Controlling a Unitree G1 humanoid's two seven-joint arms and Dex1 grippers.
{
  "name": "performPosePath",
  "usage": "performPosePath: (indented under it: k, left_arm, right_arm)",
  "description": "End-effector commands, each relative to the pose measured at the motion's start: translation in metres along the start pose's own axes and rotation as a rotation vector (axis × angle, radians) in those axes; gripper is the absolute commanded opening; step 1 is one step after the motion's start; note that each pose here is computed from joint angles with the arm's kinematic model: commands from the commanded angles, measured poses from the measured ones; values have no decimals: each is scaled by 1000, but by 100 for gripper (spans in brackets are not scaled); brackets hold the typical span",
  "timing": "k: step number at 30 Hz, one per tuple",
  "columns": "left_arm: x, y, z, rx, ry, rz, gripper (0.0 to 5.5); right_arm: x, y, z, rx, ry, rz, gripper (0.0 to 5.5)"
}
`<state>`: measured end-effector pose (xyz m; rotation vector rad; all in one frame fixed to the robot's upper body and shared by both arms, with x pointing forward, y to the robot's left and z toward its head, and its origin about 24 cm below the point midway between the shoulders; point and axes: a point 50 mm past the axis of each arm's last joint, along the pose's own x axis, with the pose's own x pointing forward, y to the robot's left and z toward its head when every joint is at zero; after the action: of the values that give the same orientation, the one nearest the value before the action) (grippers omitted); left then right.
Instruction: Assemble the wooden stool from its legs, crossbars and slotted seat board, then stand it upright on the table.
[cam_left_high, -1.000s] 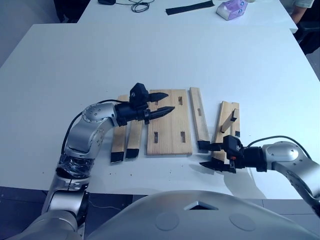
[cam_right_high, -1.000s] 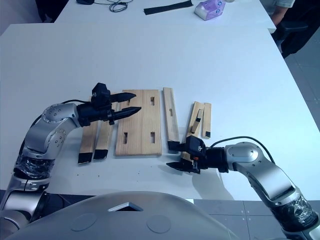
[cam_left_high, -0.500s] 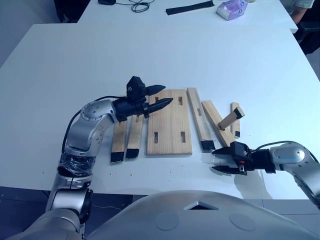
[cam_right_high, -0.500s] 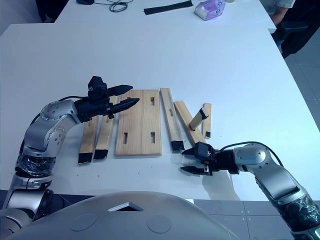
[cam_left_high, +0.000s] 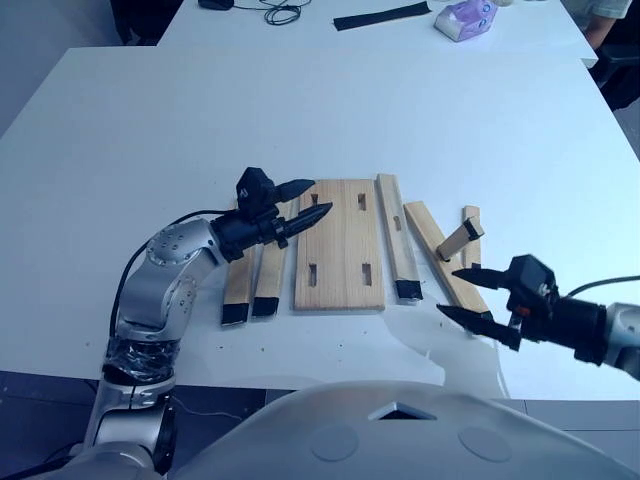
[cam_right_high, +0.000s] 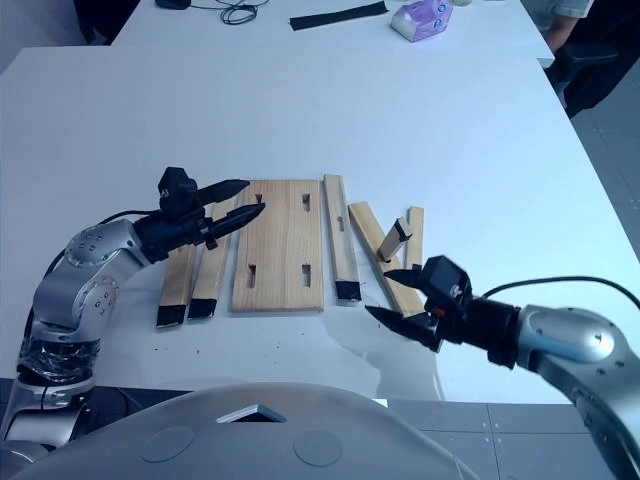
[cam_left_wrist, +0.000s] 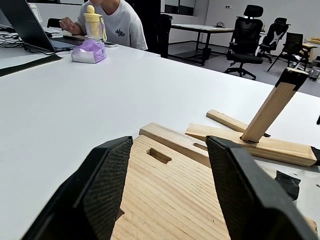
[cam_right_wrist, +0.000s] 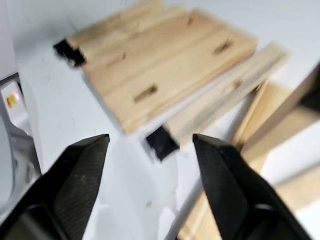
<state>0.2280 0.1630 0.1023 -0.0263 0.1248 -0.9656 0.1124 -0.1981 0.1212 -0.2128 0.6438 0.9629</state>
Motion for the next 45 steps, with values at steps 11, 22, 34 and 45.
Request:
performPosePath:
  k: [11,22,34,45]
  left_arm:
    - [-16,-11,13,-13,-46,184,273]
    - [-13,-15,15,-24,-77,249,273]
    - [-14,-9,13,-45,-75,260,273]
    - [-11,-5,17,-52,-102,266,273]
  right_arm:
    - [3,-10,-20,40,55,-277,325]
    - [12,-11,-22,113,-31,-316,325]
    - [19,-14,-44,201,-20,-388,405]
    - [26,-15,-67,281,16,-424,405]
